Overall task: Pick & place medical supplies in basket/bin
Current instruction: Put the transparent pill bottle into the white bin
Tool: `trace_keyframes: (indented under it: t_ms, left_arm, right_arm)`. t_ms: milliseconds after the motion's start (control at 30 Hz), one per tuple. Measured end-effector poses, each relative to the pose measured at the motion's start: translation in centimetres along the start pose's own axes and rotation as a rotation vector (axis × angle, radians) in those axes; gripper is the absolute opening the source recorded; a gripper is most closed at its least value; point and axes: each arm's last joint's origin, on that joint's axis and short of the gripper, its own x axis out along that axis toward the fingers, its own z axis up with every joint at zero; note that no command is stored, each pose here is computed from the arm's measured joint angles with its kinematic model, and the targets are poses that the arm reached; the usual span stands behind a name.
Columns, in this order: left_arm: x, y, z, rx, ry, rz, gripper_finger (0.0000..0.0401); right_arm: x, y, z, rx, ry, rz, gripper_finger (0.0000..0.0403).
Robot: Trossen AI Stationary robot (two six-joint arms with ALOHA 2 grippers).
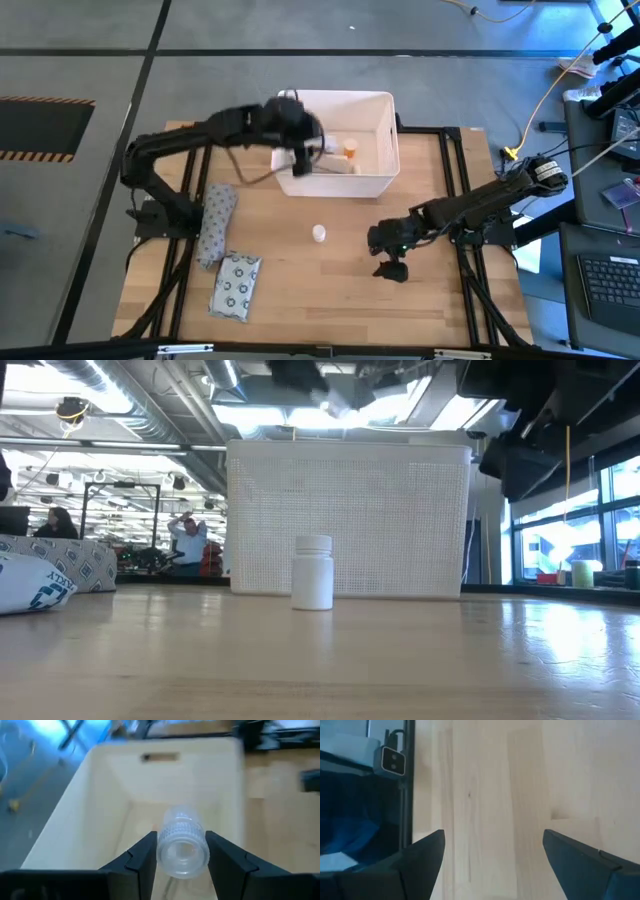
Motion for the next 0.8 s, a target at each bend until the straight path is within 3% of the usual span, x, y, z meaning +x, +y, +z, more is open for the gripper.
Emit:
trace_keyframes:
  t_ms: [200,333,533,800]
  left_arm:
    - [3.1,5.5,-2.3,-0.157,0.128,0.09,0.0143]
    - [5.8,7.6,-4.1,-0.23,0.207,0.074,0.0142]
    - [9.5,9.2,-6.0,-0.261,0.332,0.043,0.0142]
    - [13.6,10.0,-6.1,-0.23,0.458,0.031,0.0142]
  right_arm:
    - [0.2,0.7,-0.4,-0.035,-0.037,-0.063,0.0337]
    - [0.2,0.6,-0.4,-0.051,-0.065,-0.11,0.0337]
    - [0.2,0.4,-0.2,-0.118,-0.107,-0.192,0.0337]
    - [0.1,0.3,-0.2,-0.121,-0.117,-0.209,0.0337]
